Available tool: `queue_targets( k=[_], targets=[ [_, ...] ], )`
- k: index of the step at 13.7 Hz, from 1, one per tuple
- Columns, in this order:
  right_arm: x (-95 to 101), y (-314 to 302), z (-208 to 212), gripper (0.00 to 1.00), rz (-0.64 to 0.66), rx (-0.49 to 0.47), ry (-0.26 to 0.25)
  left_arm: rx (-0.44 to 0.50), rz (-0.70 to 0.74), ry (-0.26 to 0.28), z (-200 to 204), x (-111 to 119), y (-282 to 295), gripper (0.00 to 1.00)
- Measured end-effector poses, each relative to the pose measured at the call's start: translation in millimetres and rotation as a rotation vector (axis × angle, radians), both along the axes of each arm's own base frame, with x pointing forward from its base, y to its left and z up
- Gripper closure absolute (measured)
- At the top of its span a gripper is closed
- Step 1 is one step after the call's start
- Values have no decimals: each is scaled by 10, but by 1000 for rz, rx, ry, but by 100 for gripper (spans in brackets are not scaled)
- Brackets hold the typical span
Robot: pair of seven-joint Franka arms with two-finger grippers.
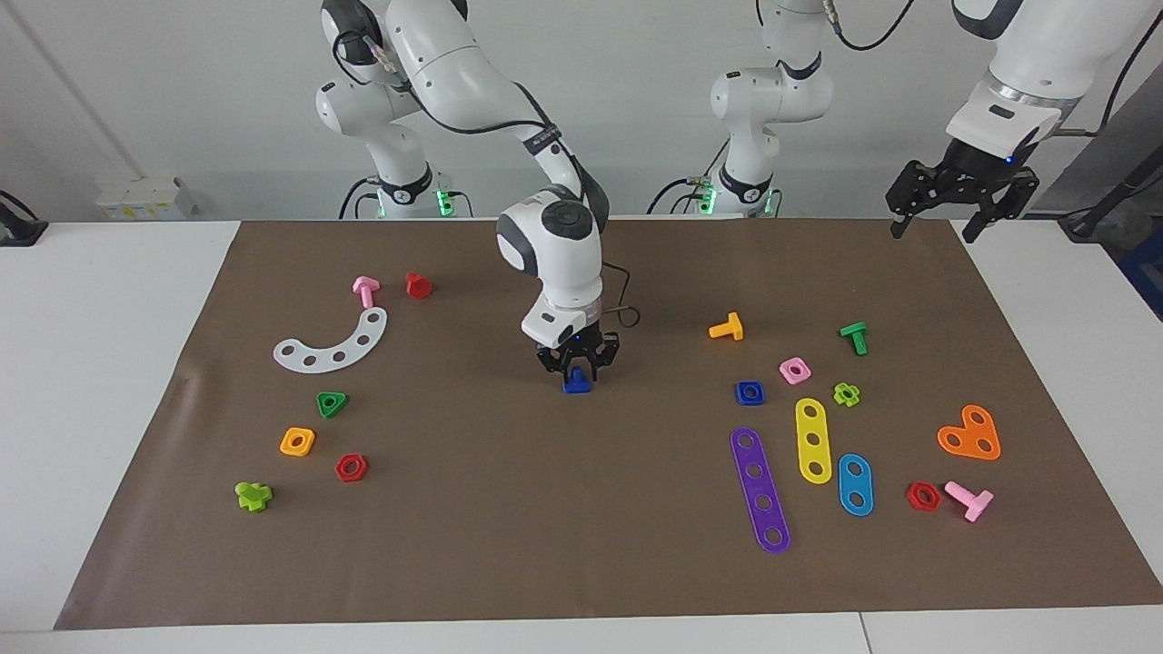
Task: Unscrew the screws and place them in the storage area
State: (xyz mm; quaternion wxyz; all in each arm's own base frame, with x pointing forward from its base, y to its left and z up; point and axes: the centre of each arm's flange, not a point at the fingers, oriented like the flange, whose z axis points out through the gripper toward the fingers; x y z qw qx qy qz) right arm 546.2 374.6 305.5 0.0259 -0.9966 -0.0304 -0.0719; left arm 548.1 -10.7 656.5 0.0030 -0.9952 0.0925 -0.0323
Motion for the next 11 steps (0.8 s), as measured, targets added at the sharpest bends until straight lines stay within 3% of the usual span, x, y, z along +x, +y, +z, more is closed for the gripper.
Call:
queue_targets(
  k=[8,10,11],
  targets=[
    [-31,-22,-61,52,0,-8,11,0,0,0,1,-1,0,0],
    [-24,-25,-34,76,0,-6,6,0,0,0,1,-1,0,0],
    [-26,-24,-32,81,0,-6,6,0,0,0,1,-1,0,0]
  ],
)
